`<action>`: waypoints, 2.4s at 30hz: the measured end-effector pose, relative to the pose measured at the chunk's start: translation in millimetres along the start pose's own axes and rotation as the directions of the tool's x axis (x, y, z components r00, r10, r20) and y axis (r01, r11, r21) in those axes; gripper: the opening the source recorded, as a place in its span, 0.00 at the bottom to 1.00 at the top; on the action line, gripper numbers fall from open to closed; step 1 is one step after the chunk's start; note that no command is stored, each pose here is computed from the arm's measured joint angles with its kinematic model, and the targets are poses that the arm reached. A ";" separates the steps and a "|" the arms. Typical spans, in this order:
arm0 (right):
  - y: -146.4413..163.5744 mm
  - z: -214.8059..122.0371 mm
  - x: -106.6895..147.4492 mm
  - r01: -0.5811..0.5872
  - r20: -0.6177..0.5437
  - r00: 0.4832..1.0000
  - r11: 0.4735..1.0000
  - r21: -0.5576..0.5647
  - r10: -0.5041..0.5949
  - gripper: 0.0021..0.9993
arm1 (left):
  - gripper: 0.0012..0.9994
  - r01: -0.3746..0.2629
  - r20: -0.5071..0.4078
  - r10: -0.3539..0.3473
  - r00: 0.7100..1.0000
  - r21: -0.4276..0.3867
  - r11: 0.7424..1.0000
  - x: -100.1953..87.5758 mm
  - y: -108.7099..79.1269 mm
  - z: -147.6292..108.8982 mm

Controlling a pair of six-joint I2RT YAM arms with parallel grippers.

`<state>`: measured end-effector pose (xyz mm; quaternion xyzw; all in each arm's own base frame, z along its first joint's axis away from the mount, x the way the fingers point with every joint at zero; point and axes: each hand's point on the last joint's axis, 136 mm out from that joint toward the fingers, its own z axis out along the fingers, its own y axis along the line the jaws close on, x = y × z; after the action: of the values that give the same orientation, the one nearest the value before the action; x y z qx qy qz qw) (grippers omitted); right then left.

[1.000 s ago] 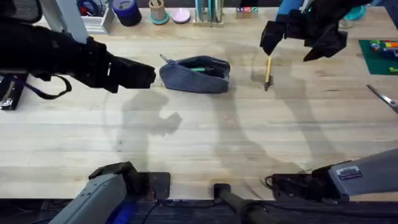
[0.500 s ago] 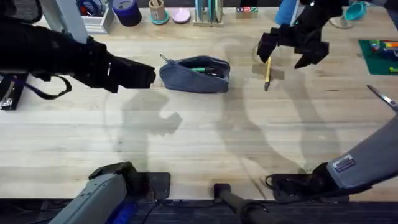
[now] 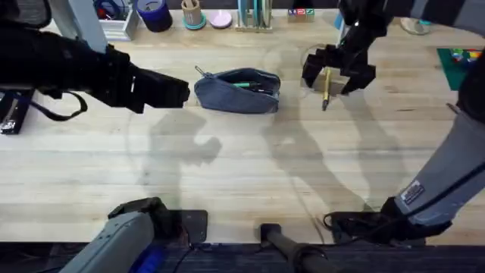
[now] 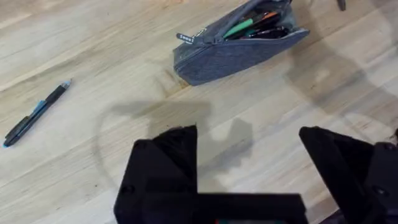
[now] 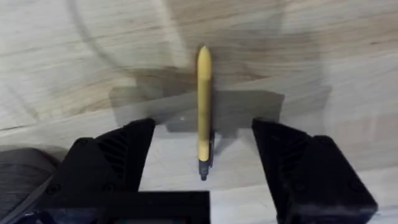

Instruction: Unzip the bag, pick up the pens from the table one at a time and place them inside, then zip the bag closed.

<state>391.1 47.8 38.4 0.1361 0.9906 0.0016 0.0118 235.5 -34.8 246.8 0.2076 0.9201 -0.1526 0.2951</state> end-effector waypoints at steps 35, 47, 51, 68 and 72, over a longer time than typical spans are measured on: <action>4.2 -1.6 -6.2 -0.014 0.006 1.000 1.000 -0.015 0.014 0.03 | 1.00 0.000 0.000 0.000 1.000 0.000 1.000 0.0 0.0 0.0; 13.5 -66.6 -29.2 0.024 0.086 0.996 0.999 -0.046 -0.020 0.03 | 1.00 0.000 0.000 0.000 1.000 0.000 1.000 0.0 0.0 0.0; 16.6 -103.3 -36.8 0.083 0.137 0.988 0.995 -0.056 -0.074 0.03 | 1.00 0.000 0.000 0.000 1.000 0.000 1.000 0.0 0.0 0.0; 25.0 -182.3 -27.8 0.318 0.233 0.927 0.944 -0.081 -0.292 0.03 | 1.00 0.000 0.000 0.000 1.000 0.000 1.000 0.0 0.0 0.0; 31.6 -193.6 -21.8 0.380 0.261 0.903 0.918 -0.116 -0.341 0.03 | 1.00 0.000 0.000 0.000 1.000 0.000 1.000 0.0 0.0 0.0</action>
<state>416.0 72.4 232.6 -0.0523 0.9866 0.0650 0.1403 235.5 -34.8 246.8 0.2078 0.9200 -0.1525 0.2951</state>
